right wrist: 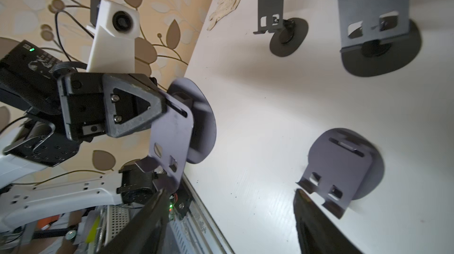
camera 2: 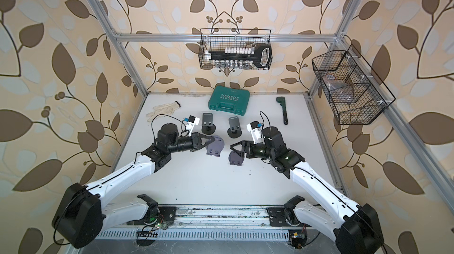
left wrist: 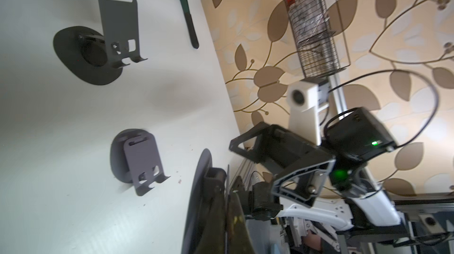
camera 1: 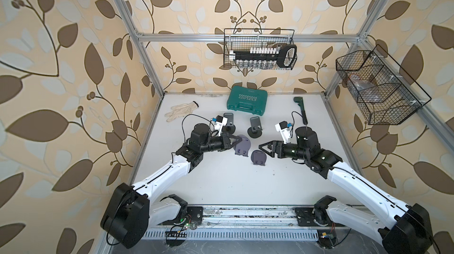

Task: Open the phone stand
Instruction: Pick up the phone stand at the center of the board, then open the phone stand.

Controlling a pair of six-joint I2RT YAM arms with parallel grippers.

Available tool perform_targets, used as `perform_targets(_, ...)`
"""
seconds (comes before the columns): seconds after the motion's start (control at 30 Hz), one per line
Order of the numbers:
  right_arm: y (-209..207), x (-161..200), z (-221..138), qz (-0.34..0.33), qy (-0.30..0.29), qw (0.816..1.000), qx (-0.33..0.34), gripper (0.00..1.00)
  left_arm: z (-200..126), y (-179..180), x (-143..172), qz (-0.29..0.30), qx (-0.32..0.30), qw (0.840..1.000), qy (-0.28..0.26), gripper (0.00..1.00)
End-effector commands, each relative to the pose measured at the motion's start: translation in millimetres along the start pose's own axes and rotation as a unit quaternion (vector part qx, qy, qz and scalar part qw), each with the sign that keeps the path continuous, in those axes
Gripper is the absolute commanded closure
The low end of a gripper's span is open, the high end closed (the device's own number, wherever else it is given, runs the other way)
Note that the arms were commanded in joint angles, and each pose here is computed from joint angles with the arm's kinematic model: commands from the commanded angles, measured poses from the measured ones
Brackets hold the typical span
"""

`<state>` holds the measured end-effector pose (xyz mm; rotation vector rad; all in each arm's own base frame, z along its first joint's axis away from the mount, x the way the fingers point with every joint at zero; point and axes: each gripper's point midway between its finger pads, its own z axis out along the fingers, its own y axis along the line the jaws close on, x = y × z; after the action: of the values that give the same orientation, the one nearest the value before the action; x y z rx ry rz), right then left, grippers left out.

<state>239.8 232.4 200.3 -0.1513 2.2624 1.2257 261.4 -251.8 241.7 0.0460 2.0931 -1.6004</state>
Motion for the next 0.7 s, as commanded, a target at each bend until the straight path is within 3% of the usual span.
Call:
perform_targets(0.0, 38.4, -1.0, -2.0, 0.012, -0.009, 0.995, -0.099, 0.32, -10.1, -20.7, -5.8, -0.035, 0.028, 0.999, -0.025, 1.0)
perform_targets(0.17, 65.3, 2.5, -3.8, -0.015, -0.013, 0.989, -0.146, 0.35, -22.6, -37.6, -6.6, -0.025, 0.036, 0.998, -0.039, 1.0)
perform_targets(0.67, 60.5, 7.8, 18.0, -0.016, 0.012, 0.99, -0.139, 0.44, -29.4, -56.9, -3.6, -0.008, 0.065, 0.997, -0.032, 1.0)
